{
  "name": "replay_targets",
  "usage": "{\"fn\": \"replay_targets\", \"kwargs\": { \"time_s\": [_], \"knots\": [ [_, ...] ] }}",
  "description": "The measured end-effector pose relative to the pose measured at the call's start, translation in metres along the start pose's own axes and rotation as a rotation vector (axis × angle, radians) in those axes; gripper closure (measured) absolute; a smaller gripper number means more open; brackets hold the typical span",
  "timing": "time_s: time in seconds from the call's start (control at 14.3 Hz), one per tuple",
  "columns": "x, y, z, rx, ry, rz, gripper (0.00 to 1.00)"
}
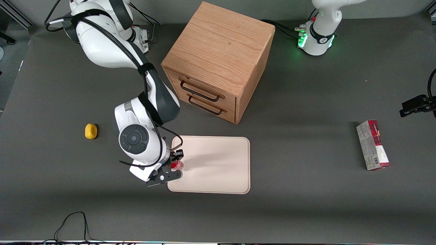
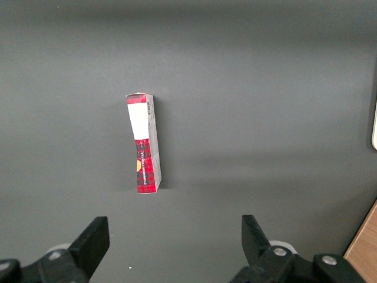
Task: Place coke bottle on tray
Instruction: 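Lift the bottle and carry it with the right gripper onto the cream tray, then open the right gripper, releasing the bottle on the tray, and raise it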
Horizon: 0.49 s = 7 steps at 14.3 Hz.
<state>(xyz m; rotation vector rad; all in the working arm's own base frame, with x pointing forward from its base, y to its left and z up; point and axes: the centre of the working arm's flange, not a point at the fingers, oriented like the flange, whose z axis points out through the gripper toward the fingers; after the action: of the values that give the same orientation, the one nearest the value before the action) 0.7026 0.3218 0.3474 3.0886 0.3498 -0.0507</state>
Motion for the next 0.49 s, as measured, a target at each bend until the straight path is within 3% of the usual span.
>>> {"fn": "replay_targets", "kwargs": {
  "time_s": [0.42,0.49],
  "knots": [
    [0.007,0.003,0.032,-0.001,0.0,0.005,0.67],
    [0.008,0.003,0.032,0.001,0.006,0.006,0.6]
  ]
}}
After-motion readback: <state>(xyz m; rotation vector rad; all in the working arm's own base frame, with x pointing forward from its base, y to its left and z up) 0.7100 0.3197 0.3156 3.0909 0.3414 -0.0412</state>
